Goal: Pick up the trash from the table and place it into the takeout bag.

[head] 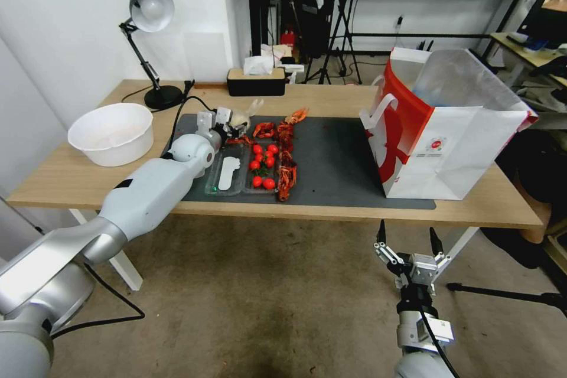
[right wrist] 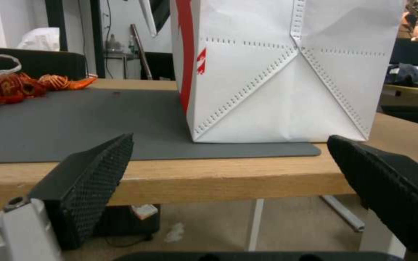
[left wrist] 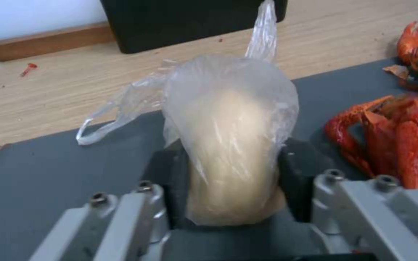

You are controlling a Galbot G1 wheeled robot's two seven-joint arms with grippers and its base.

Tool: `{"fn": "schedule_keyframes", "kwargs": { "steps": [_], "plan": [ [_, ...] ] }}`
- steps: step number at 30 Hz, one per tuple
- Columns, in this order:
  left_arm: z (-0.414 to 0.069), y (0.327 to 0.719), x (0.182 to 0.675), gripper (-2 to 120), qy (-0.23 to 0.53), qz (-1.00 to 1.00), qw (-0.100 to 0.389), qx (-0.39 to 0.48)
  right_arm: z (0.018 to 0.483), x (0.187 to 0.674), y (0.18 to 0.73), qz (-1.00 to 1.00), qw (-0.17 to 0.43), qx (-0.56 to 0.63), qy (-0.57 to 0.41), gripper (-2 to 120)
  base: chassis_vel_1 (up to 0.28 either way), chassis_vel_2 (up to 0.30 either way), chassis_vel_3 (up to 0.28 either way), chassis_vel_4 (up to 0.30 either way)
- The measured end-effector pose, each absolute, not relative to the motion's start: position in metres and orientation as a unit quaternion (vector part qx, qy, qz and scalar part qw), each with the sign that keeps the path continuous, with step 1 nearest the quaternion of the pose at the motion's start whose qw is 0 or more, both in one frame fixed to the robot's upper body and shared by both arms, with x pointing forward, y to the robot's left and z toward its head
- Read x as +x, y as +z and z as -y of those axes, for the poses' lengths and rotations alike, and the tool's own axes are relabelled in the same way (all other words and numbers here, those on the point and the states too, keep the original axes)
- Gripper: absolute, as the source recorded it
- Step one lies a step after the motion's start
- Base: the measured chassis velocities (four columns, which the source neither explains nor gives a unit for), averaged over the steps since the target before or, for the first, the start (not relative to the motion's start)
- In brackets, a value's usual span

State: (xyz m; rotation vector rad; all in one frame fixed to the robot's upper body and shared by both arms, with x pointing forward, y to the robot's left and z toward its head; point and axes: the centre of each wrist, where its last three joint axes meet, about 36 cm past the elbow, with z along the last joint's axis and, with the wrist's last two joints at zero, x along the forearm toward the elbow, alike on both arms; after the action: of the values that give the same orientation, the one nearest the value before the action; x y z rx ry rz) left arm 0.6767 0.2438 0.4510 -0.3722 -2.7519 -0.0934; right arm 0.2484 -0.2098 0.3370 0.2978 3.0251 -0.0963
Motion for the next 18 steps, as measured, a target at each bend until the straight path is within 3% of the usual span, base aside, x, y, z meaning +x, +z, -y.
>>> {"fn": "schedule_keyframes", "kwargs": {
  "steps": [5, 7, 11, 18],
  "plan": [
    [-0.244, 0.448, 0.676, 25, -0.046, 0.973, 0.182, -0.134, 0.21, 0.248, 0.335, -0.993, 0.048, 0.1, -0.032, 100, 0.0, 0.0, 0.0, 0.0],
    [-0.244, 0.446, 0.676, 13, -0.048, 0.973, 0.182, -0.136, 0.21, 0.248, 0.334, -0.993, 0.047, 0.1, -0.032, 100, 0.0, 0.0, 0.0, 0.0],
    [-0.245, 0.446, 0.676, 5, -0.048, 0.972, 0.18, -0.14, 0.209, 0.248, 0.334, -0.993, 0.047, 0.1, -0.031, 100, 0.0, 0.0, 0.0, 0.0],
    [-0.241, 0.456, 0.678, 5, -0.049, 0.977, 0.149, -0.146, 0.209, 0.247, 0.334, -0.993, 0.047, 0.1, -0.03, 100, 0.0, 0.0, 0.0, 0.0]
  ]
}}
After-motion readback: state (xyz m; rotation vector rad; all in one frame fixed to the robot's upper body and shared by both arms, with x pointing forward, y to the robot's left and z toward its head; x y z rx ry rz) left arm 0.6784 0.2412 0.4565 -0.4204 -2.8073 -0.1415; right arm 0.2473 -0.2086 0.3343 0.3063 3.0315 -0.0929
